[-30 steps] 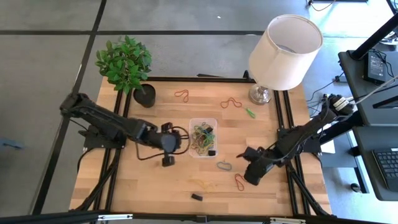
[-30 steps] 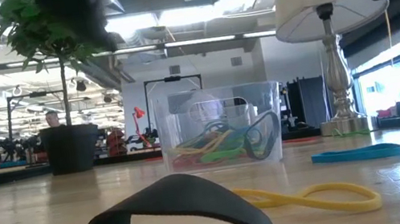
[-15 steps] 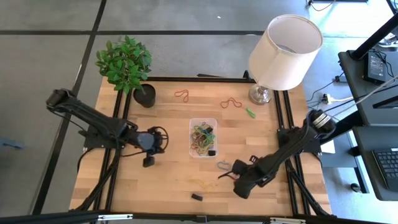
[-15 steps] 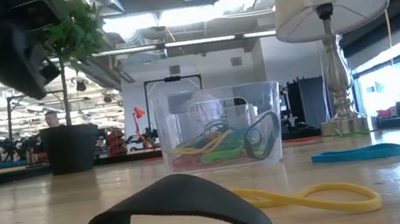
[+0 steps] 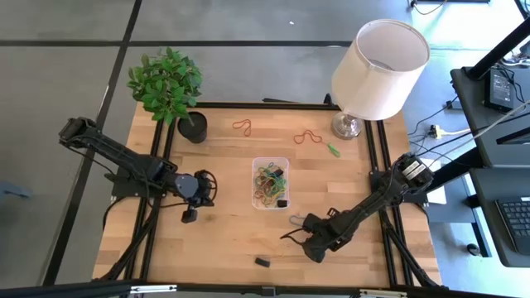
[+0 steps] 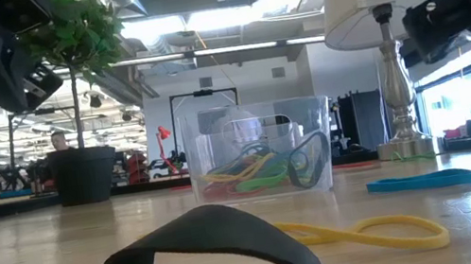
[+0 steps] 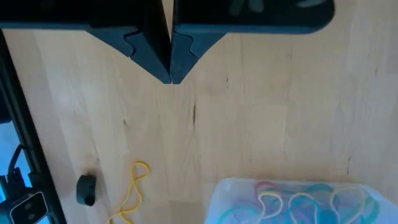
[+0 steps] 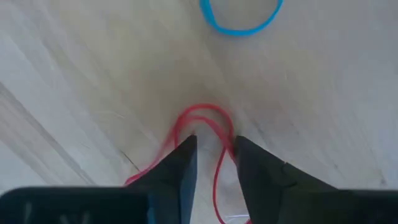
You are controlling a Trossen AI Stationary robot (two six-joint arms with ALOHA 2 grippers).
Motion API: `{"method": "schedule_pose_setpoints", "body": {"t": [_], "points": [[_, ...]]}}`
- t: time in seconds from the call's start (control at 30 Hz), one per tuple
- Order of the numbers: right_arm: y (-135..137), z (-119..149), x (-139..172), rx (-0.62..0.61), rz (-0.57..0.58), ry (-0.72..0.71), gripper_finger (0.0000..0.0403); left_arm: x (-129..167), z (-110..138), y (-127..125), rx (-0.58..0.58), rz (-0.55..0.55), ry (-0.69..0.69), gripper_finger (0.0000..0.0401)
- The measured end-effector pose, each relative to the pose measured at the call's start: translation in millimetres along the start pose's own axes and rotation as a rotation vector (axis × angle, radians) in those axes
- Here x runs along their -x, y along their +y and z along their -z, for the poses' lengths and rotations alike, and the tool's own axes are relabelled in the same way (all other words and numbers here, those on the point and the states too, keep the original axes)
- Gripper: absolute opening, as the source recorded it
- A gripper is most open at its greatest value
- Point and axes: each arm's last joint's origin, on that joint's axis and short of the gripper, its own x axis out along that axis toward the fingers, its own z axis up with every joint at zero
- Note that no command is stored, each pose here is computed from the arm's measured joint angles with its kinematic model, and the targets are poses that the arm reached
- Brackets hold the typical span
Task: Pick and place rubber bands into bin
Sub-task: Put the red rubber band into the transparent container
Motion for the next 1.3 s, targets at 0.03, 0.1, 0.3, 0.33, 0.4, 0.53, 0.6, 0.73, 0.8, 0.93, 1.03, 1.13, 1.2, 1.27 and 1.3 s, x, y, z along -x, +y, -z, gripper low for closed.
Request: {"method": "schedule_pose_setpoints", "body": {"t": [0.03,0.1,0.3,0.33,0.4,0.53,0.6,0.73,0.8,0.93,1.03,1.13,1.2,1.27,1.3], "points": [[-0.9,-0.5,-2.5,-0.004,0.004,0.003,0.0105,0.0,-0.2,-0.1,0.000,0.002,-0.001,0.0002],[-1.0,-1.7,-5.5,-0.013,0.005,0.014,0.0084,0.0,-0.3,-0.4,0.003,0.011,0.000,0.0002],[2.2,-3.6,-0.1,-0.055,-0.002,0.020,0.0010,0.1,0.6,-2.3,0.003,0.029,0.009,0.0002],[3.5,-4.4,4.8,-0.073,-0.001,0.021,0.0010,0.1,1.0,-3.0,0.000,0.032,0.011,0.0002],[5.9,-5.9,14.6,-0.089,0.017,0.029,0.0006,0.2,1.8,-4.8,-0.008,0.039,0.013,0.0002],[16.4,-14.0,55.6,-0.089,0.013,-0.030,0.0003,0.5,3.6,-7.9,-0.023,0.049,0.021,0.0003],[20.2,-18.0,73.6,-0.086,0.040,-0.071,0.0002,0.6,4.1,-8.9,-0.028,0.050,0.022,0.0002],[28.4,-31.5,114.7,-0.102,0.025,-0.242,0.0002,0.7,4.6,-9.9,-0.034,0.052,0.022,0.0003],[27.3,-41.4,132.0,-0.106,0.035,-0.321,0.0001,0.7,4.5,-9.9,-0.034,0.052,0.022,0.0003],[22.7,-73.2,161.3,-0.121,0.001,-0.458,0.0001,0.6,4.5,-9.8,-0.048,0.047,0.020,0.0002],[14.5,-103.2,173.5,-0.118,-0.026,-0.529,0.0001,0.5,4.4,-9.7,-0.053,0.042,0.018,0.0003],[3.2,-132.8,175.8,-0.101,-0.038,-0.580,0.0000,0.5,4.4,-9.6,-0.053,0.040,0.017,0.0002],[-4.0,-151.1,173.8,-0.100,-0.045,-0.607,0.0000,0.5,4.4,-9.6,-0.053,0.040,0.017,0.0003],[-9.7,-166.0,166.9,-0.102,-0.047,-0.595,0.0000,0.5,4.4,-9.6,-0.052,0.040,0.017,0.0003],[-11.4,-172.4,161.8,-0.108,-0.052,-0.577,0.0000,0.5,4.4,-9.6,-0.051,0.040,0.016,0.0003]]}}
